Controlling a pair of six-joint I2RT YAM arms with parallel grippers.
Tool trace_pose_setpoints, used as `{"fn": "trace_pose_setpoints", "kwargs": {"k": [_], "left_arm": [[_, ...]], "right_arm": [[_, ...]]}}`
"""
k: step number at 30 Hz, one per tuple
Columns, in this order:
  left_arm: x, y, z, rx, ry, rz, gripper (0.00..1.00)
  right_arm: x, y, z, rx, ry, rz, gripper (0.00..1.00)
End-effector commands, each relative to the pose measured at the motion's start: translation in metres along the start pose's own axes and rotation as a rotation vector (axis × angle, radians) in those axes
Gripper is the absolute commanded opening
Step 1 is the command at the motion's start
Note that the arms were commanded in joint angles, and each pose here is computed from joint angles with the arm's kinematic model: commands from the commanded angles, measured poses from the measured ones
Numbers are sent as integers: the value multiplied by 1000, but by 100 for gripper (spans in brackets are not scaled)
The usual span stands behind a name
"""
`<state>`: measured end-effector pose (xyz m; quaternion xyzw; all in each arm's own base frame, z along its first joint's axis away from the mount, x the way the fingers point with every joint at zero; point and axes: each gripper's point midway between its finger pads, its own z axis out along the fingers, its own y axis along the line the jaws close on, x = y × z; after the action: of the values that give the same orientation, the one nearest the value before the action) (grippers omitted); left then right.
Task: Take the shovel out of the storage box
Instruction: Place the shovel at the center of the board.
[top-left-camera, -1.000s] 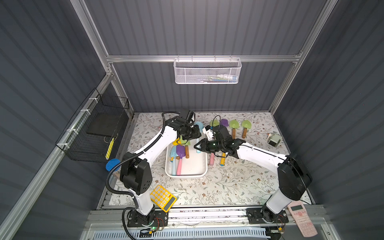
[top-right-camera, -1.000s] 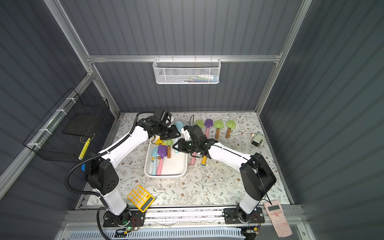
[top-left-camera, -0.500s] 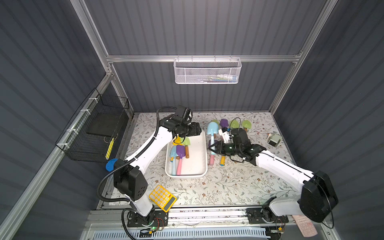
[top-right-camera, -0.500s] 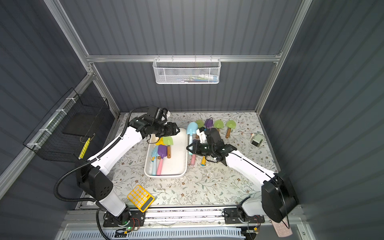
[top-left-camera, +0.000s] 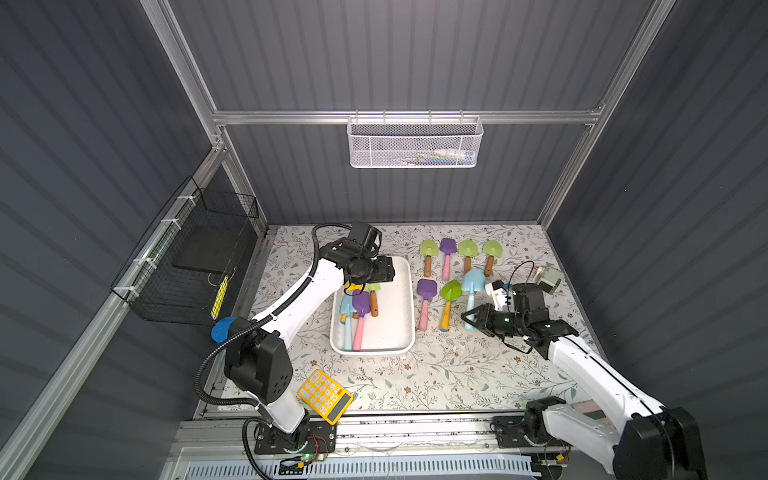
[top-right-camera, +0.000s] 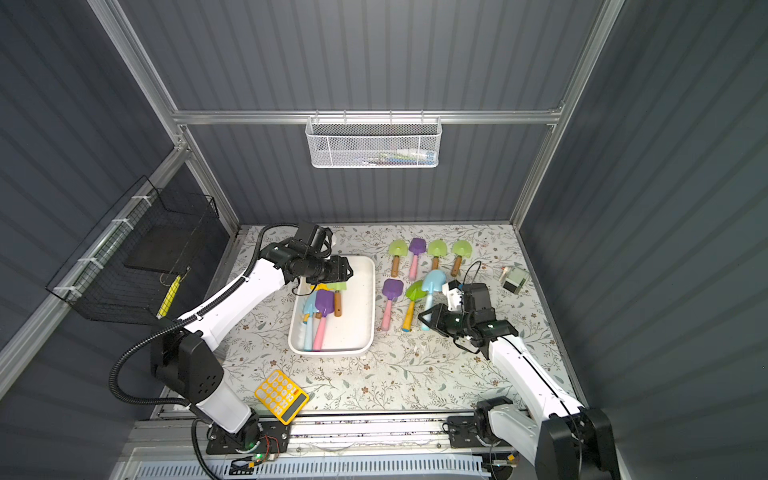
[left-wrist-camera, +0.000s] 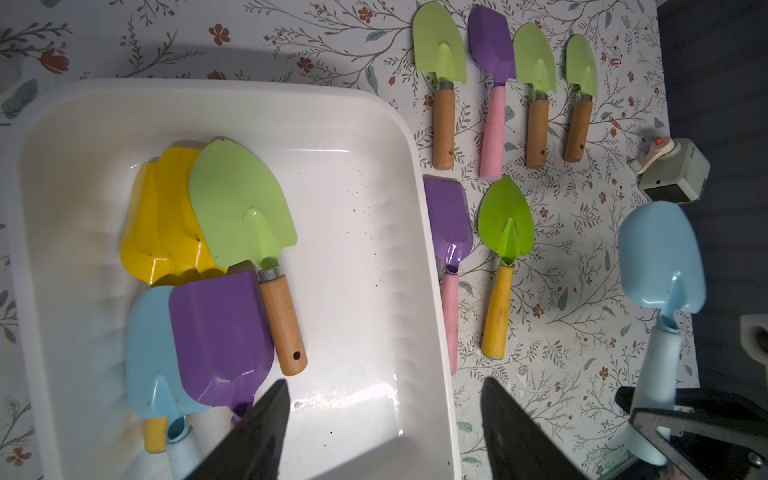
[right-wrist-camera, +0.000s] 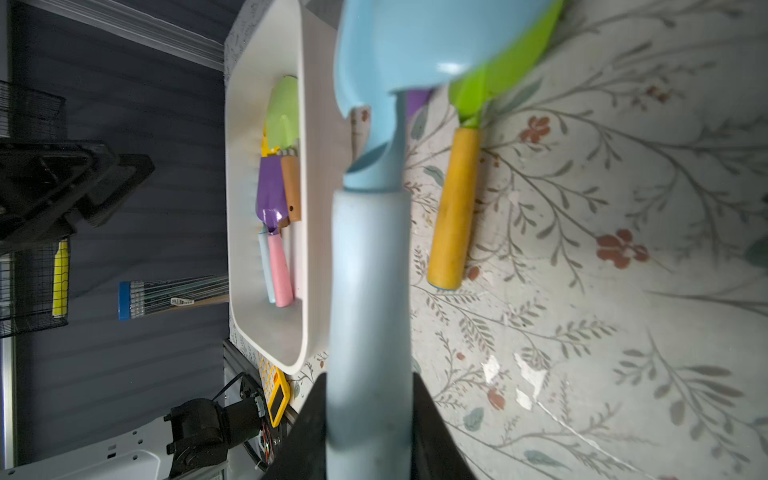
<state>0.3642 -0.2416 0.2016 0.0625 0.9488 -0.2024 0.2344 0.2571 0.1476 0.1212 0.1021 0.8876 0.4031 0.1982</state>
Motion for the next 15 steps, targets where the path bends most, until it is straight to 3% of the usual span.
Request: {"fn": "trace_pose_setpoints", "kwargs": {"k": [1, 15], "left_arm": [[6, 12, 3, -41, 14, 25, 72], [37, 34, 12, -60, 80, 20, 68]], "right_arm": [[-3, 1, 4, -90, 20, 17, 10], [-14, -46, 27, -58, 46, 124, 11]]}}
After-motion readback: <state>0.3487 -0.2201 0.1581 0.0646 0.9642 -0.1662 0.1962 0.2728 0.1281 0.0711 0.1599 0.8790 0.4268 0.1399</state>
